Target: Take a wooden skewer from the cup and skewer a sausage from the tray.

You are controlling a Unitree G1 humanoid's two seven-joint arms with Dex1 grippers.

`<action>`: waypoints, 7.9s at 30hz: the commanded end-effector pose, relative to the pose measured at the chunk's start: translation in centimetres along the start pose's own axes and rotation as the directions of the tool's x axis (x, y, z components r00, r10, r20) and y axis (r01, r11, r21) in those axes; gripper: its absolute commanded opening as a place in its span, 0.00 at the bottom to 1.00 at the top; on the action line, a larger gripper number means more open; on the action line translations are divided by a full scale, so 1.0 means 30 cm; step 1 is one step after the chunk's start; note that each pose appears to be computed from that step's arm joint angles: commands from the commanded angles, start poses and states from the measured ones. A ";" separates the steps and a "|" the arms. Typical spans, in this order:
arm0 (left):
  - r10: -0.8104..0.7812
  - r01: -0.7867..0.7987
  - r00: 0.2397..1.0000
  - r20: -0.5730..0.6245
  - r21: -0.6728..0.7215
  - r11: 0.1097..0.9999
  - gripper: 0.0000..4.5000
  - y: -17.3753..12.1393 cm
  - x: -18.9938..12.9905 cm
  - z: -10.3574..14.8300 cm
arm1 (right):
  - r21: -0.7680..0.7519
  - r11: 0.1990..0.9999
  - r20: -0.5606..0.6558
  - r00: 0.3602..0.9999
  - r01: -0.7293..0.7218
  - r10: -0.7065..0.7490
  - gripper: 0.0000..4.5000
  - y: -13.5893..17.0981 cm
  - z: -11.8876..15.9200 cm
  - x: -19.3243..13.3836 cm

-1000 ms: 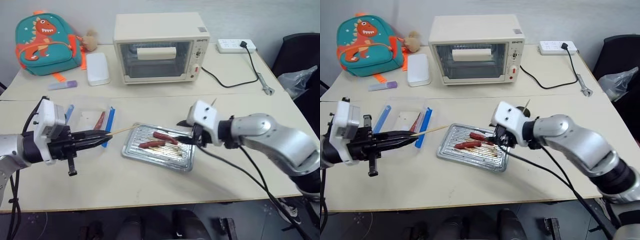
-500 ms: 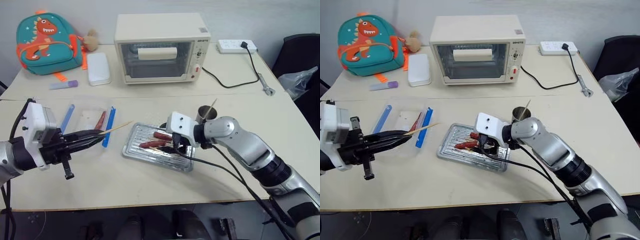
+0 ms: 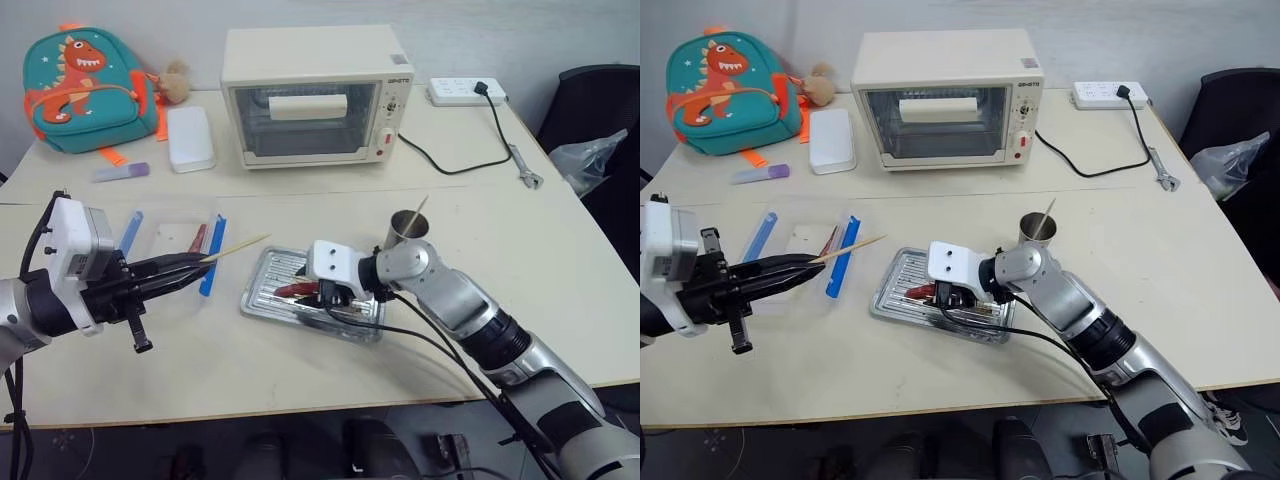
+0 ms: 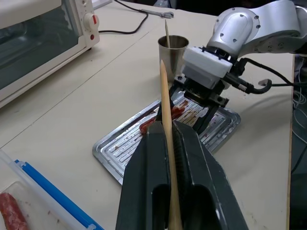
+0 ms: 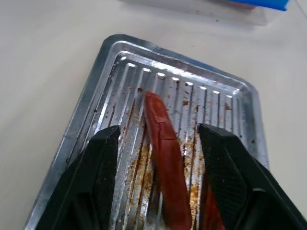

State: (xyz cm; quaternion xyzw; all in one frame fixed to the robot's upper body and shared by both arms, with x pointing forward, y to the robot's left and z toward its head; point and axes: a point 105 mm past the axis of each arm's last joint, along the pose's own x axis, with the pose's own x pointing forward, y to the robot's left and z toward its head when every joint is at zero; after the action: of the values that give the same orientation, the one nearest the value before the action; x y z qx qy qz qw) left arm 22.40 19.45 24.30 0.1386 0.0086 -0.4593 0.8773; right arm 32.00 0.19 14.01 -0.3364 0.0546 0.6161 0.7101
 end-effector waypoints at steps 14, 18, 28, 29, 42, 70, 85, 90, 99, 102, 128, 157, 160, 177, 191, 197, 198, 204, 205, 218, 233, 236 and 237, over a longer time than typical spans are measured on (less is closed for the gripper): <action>-0.003 0.002 1.000 0.018 0.041 0.999 0.00 -0.003 0.002 0.029 | -0.051 0.999 0.039 0.999 0.010 -0.008 0.33 -0.021 0.050 0.009; -0.004 0.003 1.000 0.021 0.043 0.999 0.00 -0.002 0.004 0.029 | -0.065 0.998 0.044 0.999 0.025 -0.022 0.33 -0.037 0.061 0.009; -0.009 0.008 1.000 0.023 0.049 0.999 0.00 0.005 0.007 0.031 | -0.091 0.996 0.026 1.000 -0.006 0.008 0.33 -0.047 0.059 0.029; -0.010 0.009 1.000 0.023 0.050 0.999 0.00 0.004 0.007 0.032 | -0.091 0.996 0.018 1.000 -0.009 0.011 0.33 -0.049 0.050 0.035; 0.000 0.000 1.000 0.016 0.060 0.998 0.00 0.009 0.001 0.035 | -0.064 0.997 -0.019 0.999 -0.034 0.033 0.33 -0.057 -0.001 0.068; -0.053 0.053 0.999 0.003 0.071 0.996 0.00 0.020 0.025 0.029 | -0.038 0.998 0.022 0.999 -0.040 0.041 0.07 -0.035 0.062 -0.055; -0.306 0.308 0.950 -0.055 0.030 0.951 0.00 -0.039 0.083 -0.017 | -0.131 0.990 -0.058 0.997 -0.055 0.048 0.07 -0.013 0.115 -0.381; -0.357 0.359 0.931 -0.069 0.023 0.933 0.00 -0.045 0.093 -0.027 | -0.144 0.990 -0.057 0.998 -0.012 0.004 0.07 -0.018 0.130 -0.423; -0.403 0.407 0.912 -0.077 0.032 0.913 0.00 -0.043 0.111 -0.033 | -0.185 0.983 -0.039 0.999 -0.002 -0.006 0.07 0.013 0.160 -0.459; -0.419 0.422 0.905 -0.076 0.037 0.906 0.00 -0.046 0.118 -0.030 | -0.232 0.973 -0.044 0.999 -0.003 -0.007 0.07 0.019 0.162 -0.463; -0.469 0.472 0.881 -0.056 0.072 0.879 0.00 -0.057 0.166 -0.020 | -0.338 0.941 0.028 0.999 -0.018 0.030 0.07 0.071 0.209 -0.479; -0.497 0.497 0.867 -0.032 0.102 0.862 0.00 -0.075 0.199 -0.017 | -0.318 0.948 0.062 0.998 -0.006 0.027 0.07 0.084 0.222 -0.470; -0.503 0.502 0.864 -0.022 0.107 0.858 0.00 -0.081 0.208 -0.010 | -0.314 0.949 0.063 0.998 -0.006 0.027 0.07 0.085 0.223 -0.472; -0.481 0.483 0.875 -0.052 0.127 0.866 0.00 -0.044 0.179 -0.002 | -0.302 0.953 0.050 0.999 -0.004 0.020 0.07 0.084 0.209 -0.476; -0.473 0.476 0.879 -0.052 0.143 0.868 0.00 -0.037 0.176 0.014 | -0.305 0.952 0.047 0.999 -0.002 0.017 0.07 0.073 0.214 -0.475; -0.478 0.480 0.877 -0.047 0.148 0.865 0.00 -0.043 0.177 0.021 | -0.305 0.952 0.044 0.999 0.001 0.013 0.07 0.070 0.213 -0.475; -0.480 0.481 0.876 -0.047 0.148 0.864 0.00 -0.045 0.178 0.021 | -0.304 0.953 0.044 0.999 0.002 0.012 0.07 0.069 0.213 -0.475; -0.481 0.482 0.876 -0.044 0.151 0.863 0.00 -0.047 0.178 0.026 | -0.304 0.953 0.035 0.999 0.003 0.008 0.07 0.068 0.203 -0.473; -0.481 0.482 0.876 -0.043 0.151 0.863 0.00 -0.047 0.178 0.026 | -0.304 0.953 0.034 0.999 0.003 0.008 0.07 0.068 0.201 -0.473; -0.486 0.485 0.873 -0.035 0.152 0.861 0.00 -0.060 0.181 0.032 | -0.299 0.954 0.034 0.999 0.004 0.007 0.07 0.067 0.190 -0.465; -0.475 0.474 0.879 -0.039 0.160 0.866 0.00 -0.046 0.178 0.034 | -0.289 0.957 0.042 0.999 0.004 0.008 0.07 0.073 0.187 -0.463; -0.485 0.483 0.874 -0.031 0.158 0.861 0.00 -0.057 0.187 0.034 | -0.287 0.958 0.056 0.998 0.010 0.006 0.07 0.071 0.201 -0.462; -0.489 0.487 0.872 -0.028 0.157 0.859 0.00 -0.061 0.190 0.033 | -0.285 0.958 0.061 0.998 0.012 0.006 0.07 0.070 0.206 -0.462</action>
State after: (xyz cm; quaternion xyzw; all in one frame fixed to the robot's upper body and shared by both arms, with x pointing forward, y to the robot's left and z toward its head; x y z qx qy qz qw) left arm 24.52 14.02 23.05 0.1878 0.0253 -0.6630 0.7242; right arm 25.21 -8.47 23.87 -0.4136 -0.0364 0.6260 0.6601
